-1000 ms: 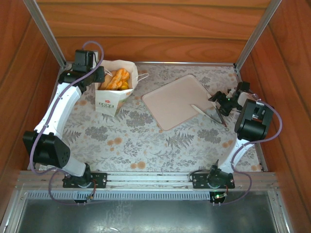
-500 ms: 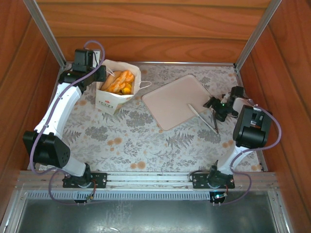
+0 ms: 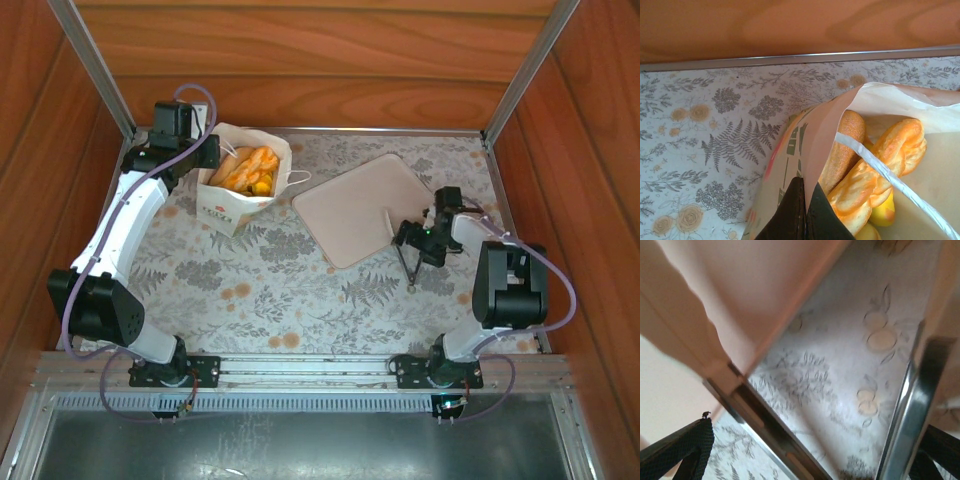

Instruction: Take the fake bread out of the paper bag

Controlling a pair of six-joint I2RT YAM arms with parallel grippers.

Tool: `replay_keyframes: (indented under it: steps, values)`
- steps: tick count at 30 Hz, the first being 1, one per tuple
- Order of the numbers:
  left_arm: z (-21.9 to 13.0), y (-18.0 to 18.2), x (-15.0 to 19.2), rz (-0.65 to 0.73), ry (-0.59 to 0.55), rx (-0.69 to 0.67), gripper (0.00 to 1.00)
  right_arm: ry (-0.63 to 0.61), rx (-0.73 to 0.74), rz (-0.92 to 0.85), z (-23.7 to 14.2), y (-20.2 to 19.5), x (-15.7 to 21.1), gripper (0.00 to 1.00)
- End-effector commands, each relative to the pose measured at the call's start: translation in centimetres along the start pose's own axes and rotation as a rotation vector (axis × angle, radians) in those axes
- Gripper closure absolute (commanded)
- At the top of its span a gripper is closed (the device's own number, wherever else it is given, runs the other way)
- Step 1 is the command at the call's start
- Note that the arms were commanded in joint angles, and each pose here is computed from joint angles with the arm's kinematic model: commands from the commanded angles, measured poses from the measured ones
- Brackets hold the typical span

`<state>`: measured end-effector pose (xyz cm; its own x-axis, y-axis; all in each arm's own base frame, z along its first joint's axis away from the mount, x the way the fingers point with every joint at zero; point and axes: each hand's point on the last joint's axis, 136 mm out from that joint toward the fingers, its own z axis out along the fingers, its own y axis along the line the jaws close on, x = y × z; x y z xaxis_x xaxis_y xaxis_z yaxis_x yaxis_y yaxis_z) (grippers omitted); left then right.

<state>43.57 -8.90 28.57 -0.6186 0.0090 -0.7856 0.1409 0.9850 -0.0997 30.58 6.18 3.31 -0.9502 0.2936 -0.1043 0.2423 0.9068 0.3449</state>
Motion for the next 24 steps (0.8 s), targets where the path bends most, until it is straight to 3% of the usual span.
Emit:
replay_keyframes:
  steps: [1,9,17,20,24]
  values:
    - [-1.8,-0.4,-3.1,-0.014,-0.123,0.026,1.00,0.021,0.116,0.018,-0.8,-1.5,2.0,0.00]
    - [-2.5,-0.7,-3.7,-0.020,-0.145,0.041,1.00,0.058,0.186,0.013,-0.6,-2.0,3.2,0.00]
    - [-2.4,-0.6,-3.3,-0.030,-0.142,0.042,1.00,0.091,0.223,-0.054,1.0,-0.6,2.1,0.02]
    - [-2.5,-0.6,-3.3,-0.031,-0.146,0.044,1.00,0.101,0.262,-0.089,1.5,-0.2,2.1,0.09]
    - [-2.8,-0.6,-3.3,-0.035,-0.153,0.043,1.00,0.091,0.263,-0.146,1.5,0.9,2.5,0.28]
